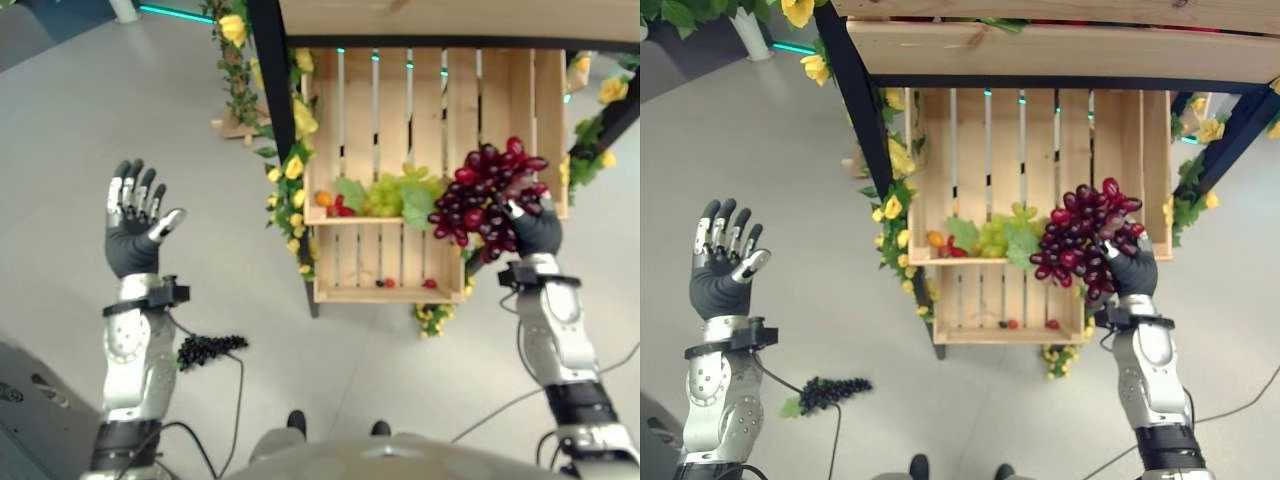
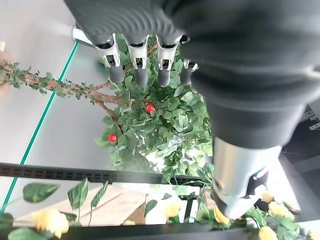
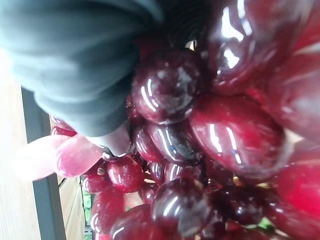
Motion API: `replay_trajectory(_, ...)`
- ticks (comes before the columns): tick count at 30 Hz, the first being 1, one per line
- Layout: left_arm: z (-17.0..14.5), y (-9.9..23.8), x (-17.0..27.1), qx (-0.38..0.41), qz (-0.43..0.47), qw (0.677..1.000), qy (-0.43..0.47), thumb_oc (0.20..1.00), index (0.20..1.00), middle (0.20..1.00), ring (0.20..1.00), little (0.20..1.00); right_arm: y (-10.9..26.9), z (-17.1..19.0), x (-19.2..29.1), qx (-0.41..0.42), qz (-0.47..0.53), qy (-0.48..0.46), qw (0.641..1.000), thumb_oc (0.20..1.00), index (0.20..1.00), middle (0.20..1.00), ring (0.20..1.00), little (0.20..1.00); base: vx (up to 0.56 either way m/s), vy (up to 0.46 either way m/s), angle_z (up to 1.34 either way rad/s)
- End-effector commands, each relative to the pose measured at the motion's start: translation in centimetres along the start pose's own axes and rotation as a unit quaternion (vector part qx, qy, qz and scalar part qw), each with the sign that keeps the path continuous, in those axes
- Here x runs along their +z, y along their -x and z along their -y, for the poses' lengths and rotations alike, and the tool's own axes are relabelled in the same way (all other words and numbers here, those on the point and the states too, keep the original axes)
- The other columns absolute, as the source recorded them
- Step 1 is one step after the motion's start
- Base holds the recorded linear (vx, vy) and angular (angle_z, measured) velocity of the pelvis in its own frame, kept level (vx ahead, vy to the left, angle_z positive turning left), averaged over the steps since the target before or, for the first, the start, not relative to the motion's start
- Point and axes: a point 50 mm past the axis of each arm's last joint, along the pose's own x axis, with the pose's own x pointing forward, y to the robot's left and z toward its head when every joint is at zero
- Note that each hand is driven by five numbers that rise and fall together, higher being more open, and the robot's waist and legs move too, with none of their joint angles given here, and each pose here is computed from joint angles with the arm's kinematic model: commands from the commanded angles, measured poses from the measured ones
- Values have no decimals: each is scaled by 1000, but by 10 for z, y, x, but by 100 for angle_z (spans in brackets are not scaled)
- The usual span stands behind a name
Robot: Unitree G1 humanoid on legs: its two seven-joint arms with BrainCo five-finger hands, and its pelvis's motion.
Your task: Pick up the fruits from the basket on one side to the basket on the other side
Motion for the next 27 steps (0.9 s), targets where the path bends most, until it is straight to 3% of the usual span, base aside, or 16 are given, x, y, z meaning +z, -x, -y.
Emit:
replay_trajectory(1,8,-7,13,-48,23,998,-20,1000,1000,1000,1000,1000,-44,-20,48,27,118,28,992,200,200,200,200,200,17,-15,11)
replay_trajectory(12,14,-11,8,-72,4,997,-17,1000,1000,1000,1000,1000,-103,-48,91,54,165,65,983,200,200,200,200,200,10,-4,4)
replay_trajectory(24,20,-14,7,-87,-7,996,-9,1000,1000,1000,1000,1000,-157,-58,121,-2,152,64,986,200,200,200,200,200,0,0,0)
replay_trajectory(25,21,-14,7,-87,-8,996,-5,1000,1000,1000,1000,1000,-160,-59,121,-10,148,62,987,241,241,241,241,241,0,0,0)
replay_trajectory(26,21,-14,7,-87,-7,996,-5,1000,1000,1000,1000,1000,-160,-59,121,-10,148,62,987,755,755,755,755,755,0,0,0)
replay_trajectory(27,22,-15,7,-89,-7,996,-6,1000,1000,1000,1000,1000,-161,-58,121,-9,146,67,987,1000,1000,1000,1000,1000,0,0,0)
